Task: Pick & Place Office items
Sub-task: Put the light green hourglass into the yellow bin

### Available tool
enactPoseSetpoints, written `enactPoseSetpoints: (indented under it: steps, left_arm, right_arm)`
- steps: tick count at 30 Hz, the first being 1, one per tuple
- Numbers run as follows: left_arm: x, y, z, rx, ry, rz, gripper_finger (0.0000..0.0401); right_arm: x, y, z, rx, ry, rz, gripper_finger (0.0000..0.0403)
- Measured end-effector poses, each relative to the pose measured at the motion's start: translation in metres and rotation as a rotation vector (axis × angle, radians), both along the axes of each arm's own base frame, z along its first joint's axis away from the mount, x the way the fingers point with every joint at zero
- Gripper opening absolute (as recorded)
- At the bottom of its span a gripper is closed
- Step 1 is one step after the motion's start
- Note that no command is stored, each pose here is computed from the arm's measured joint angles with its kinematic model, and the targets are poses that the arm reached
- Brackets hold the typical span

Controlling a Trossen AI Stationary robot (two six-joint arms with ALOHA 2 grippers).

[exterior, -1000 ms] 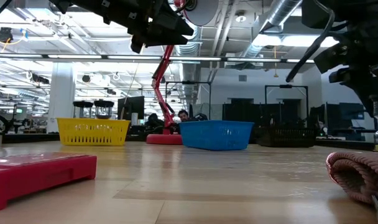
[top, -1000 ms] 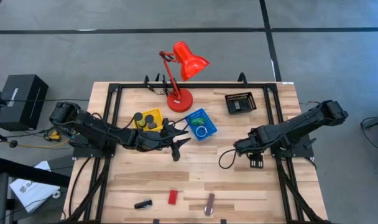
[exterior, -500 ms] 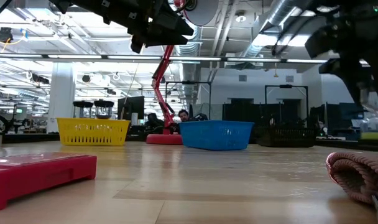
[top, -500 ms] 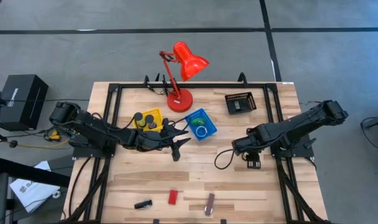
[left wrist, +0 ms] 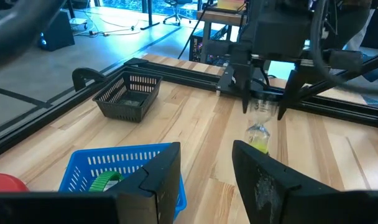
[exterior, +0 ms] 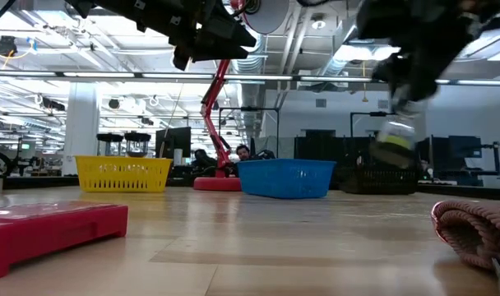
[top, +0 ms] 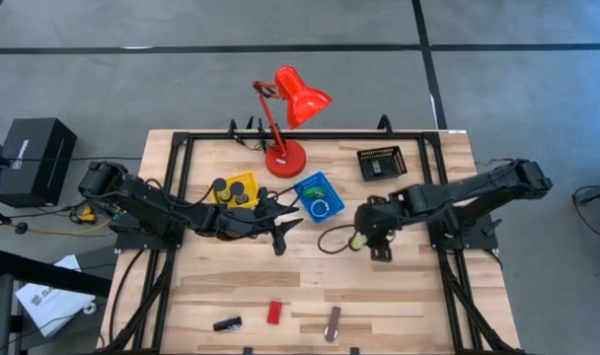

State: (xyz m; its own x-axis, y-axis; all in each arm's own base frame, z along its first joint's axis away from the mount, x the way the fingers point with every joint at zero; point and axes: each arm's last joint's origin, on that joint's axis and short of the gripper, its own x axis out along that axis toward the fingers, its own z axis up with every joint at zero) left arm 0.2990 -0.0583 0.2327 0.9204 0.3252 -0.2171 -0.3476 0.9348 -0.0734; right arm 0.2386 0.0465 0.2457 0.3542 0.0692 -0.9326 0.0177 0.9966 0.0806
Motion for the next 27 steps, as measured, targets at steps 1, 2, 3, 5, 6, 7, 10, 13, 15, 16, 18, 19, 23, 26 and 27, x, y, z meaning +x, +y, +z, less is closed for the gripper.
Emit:
enactPoseSetpoints:
  steps: [1, 2, 3, 5, 6, 7, 10, 13, 15, 16, 18, 19, 23, 26, 27]
  left_arm:
    - [0.000, 0.000, 0.000, 0.000, 0.000, 0.000, 0.0140]
    - [0.000, 0.000, 0.000, 0.000, 0.000, 0.001, 0.0140]
    - [0.000, 0.000, 0.000, 0.000, 0.000, 0.001, 0.0140]
    - [0.000, 0.000, 0.000, 0.001, 0.000, 0.001, 0.0140]
    - [0.000, 0.000, 0.000, 0.001, 0.000, 0.001, 0.0140]
    - [0.000, 0.000, 0.000, 0.001, 0.000, 0.001, 0.0140]
    - [0.000, 0.000, 0.000, 0.044, 0.016, -0.010, 0.0140]
    - [-0.004, 0.001, 0.006, 0.117, 0.039, -0.027, 0.0140]
    - [-0.010, 0.003, 0.013, 0.136, 0.045, -0.028, 0.0140]
    - [-0.014, 0.004, 0.017, 0.142, 0.061, -0.026, 0.0140]
    - [-0.027, 0.007, 0.022, 0.143, 0.105, -0.011, 0.0140]
    - [-0.033, 0.009, 0.027, 0.126, 0.112, -0.008, 0.0140]
    - [-0.062, 0.016, 0.043, 0.048, 0.130, 0.028, 0.0140]
    - [-0.078, 0.021, 0.051, 0.027, 0.139, 0.052, 0.0140]
    - [-0.083, 0.022, 0.053, 0.027, 0.146, 0.052, 0.0140]
  right_arm:
    - [0.003, -0.002, 0.001, -0.002, -0.030, 0.008, 0.0199]
    - [0.006, -0.004, 0.002, -0.005, -0.060, 0.016, 0.0200]
    - [0.009, -0.007, 0.003, -0.008, -0.090, 0.023, 0.0201]
    - [0.017, -0.011, 0.003, -0.019, -0.133, 0.036, 0.0199]
    - [0.022, -0.013, 0.003, -0.027, -0.143, 0.043, 0.0197]
    - [0.026, -0.014, 0.003, -0.035, -0.135, 0.051, 0.0197]
    - [0.049, -0.018, 0.003, -0.058, -0.126, 0.078, 0.0197]
    - [0.076, -0.017, 0.000, -0.051, -0.096, 0.165, 0.0197]
    - [0.096, -0.015, 0.001, -0.064, -0.084, 0.223, 0.0197]
    - [0.104, -0.014, 0.002, -0.077, -0.074, 0.247, 0.0197]
    - [0.121, -0.014, 0.001, -0.102, -0.030, 0.288, 0.0197]
    - [0.129, -0.014, 0.000, -0.107, -0.014, 0.302, 0.0197]
    - [0.160, -0.016, -0.002, -0.126, 0.048, 0.348, 0.0197]
    - [0.180, -0.015, -0.008, -0.134, 0.094, 0.388, 0.0197]
    - [0.186, -0.016, -0.010, -0.134, 0.112, 0.396, 0.0197]
